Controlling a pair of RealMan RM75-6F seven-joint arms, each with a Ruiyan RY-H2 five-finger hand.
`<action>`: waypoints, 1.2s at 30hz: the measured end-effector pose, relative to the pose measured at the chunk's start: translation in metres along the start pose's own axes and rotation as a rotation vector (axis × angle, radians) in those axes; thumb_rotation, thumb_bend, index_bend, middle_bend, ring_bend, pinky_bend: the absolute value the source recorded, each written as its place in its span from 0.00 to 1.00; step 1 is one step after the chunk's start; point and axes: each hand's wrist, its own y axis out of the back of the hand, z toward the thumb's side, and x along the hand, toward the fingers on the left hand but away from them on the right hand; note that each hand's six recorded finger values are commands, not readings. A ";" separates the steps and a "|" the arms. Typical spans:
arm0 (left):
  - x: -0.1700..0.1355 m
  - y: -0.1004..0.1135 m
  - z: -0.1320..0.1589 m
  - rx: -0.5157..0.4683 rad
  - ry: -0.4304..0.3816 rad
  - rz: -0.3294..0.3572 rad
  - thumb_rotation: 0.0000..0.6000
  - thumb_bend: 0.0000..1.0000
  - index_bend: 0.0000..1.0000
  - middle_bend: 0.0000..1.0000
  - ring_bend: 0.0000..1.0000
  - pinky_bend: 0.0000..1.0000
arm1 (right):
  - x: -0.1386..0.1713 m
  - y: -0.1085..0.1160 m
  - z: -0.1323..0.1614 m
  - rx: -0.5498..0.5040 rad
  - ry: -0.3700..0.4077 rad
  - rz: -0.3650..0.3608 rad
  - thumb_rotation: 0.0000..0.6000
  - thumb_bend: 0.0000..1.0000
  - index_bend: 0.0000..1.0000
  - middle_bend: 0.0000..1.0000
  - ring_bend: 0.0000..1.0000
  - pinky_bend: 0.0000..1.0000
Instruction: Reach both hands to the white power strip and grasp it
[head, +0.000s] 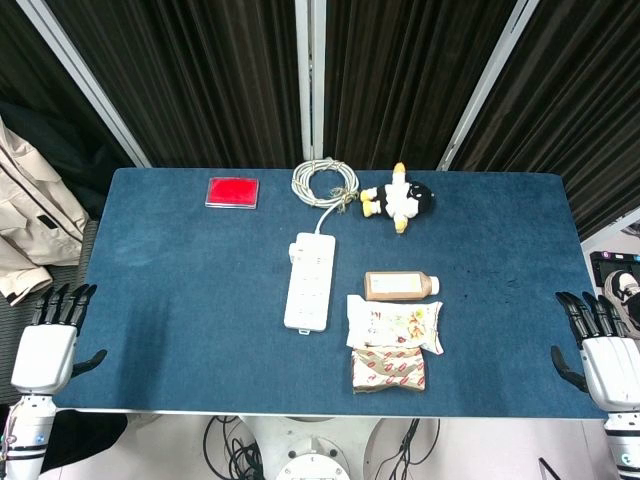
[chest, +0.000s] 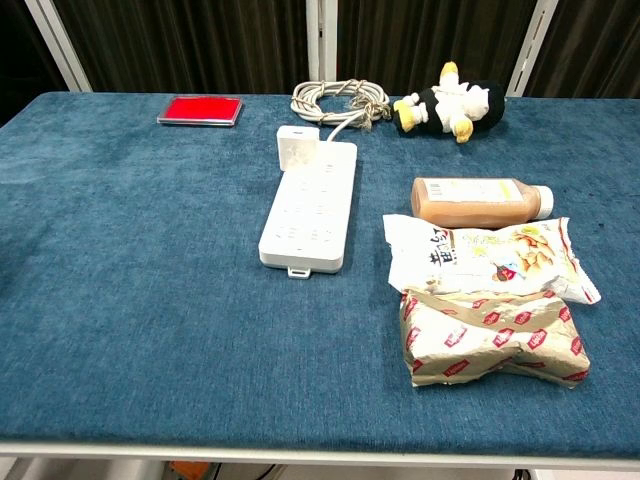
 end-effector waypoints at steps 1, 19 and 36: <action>0.000 -0.001 0.000 -0.004 0.001 0.000 1.00 0.11 0.06 0.09 0.00 0.00 | 0.001 0.000 0.000 -0.010 0.000 0.002 1.00 0.33 0.00 0.11 0.00 0.00; 0.020 -0.002 0.002 -0.007 -0.030 0.002 1.00 0.11 0.06 0.09 0.00 0.00 | -0.024 -0.010 0.040 -0.015 0.150 0.059 1.00 0.34 0.00 0.14 0.00 0.00; 0.126 0.015 0.107 -0.049 -0.396 -0.025 1.00 0.11 0.11 0.11 0.00 0.02 | -0.118 -0.086 0.229 -0.016 0.673 0.402 1.00 0.42 0.08 0.13 0.00 0.00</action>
